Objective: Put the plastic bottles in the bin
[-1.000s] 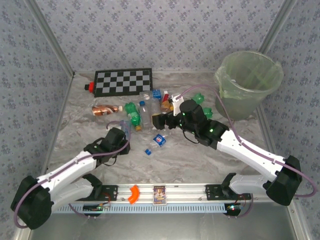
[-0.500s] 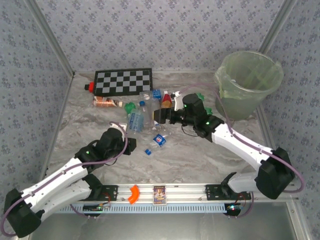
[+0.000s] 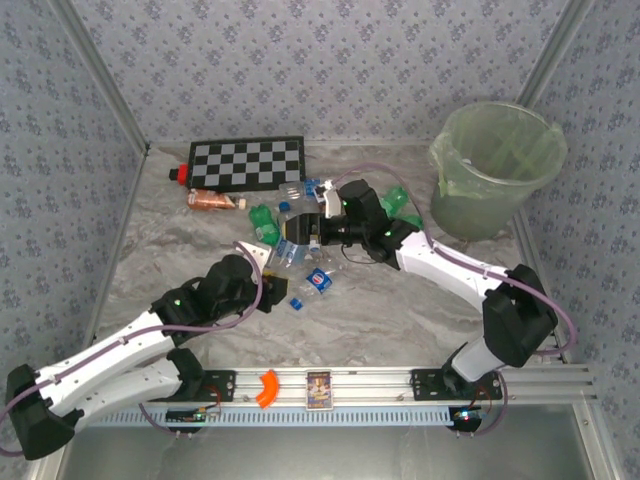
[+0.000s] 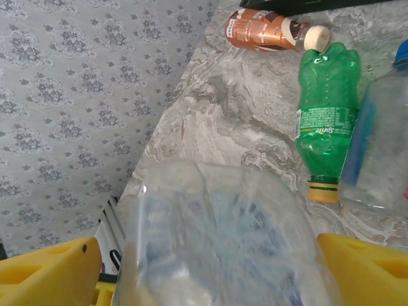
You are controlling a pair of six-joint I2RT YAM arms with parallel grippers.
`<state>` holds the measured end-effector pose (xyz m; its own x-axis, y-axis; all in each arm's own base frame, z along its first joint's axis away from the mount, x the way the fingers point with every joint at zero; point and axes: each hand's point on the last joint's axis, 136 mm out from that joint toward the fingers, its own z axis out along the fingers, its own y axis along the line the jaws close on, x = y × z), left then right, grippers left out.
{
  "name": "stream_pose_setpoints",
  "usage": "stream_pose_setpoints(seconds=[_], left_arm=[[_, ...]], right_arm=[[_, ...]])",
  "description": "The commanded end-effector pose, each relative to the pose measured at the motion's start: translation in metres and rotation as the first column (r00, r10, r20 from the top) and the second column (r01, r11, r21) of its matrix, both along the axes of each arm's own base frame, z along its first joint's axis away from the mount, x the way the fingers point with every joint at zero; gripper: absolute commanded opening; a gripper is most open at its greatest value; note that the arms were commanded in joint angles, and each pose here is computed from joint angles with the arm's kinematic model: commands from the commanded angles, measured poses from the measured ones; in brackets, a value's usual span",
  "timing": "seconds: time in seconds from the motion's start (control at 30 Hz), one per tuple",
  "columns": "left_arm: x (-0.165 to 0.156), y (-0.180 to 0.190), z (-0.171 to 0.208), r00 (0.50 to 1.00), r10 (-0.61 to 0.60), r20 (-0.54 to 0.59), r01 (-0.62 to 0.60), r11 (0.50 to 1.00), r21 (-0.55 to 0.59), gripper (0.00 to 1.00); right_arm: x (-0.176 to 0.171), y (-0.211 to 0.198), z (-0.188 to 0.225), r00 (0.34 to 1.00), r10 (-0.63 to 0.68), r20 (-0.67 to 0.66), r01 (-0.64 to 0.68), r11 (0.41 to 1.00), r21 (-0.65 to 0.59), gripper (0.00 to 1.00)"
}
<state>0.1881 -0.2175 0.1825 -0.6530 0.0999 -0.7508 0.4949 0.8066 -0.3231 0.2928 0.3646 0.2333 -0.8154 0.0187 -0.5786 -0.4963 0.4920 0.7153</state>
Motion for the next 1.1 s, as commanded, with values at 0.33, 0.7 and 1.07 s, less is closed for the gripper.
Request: stream_pose_setpoints(seconds=[0.33,0.7,1.07], left_arm=[[0.006,0.000,0.020,0.997,0.021,0.078,-0.019,1.000,-0.022,0.21],[0.007,0.026,0.028,0.987,0.116,0.115,-0.112,0.993,-0.042,0.90],[0.006,0.061,0.040,0.954,0.254,0.160,-0.240,0.966,-0.100,1.00]], right_arm=[[-0.005,0.022,0.026,0.997,0.062,-0.035,-0.058,0.993,0.098,0.56],[0.005,0.007,0.050,1.000,-0.001,0.020,0.000,0.997,0.077,0.51],[0.041,-0.105,0.096,0.938,-0.319,0.136,0.322,0.947,0.001,0.51]])
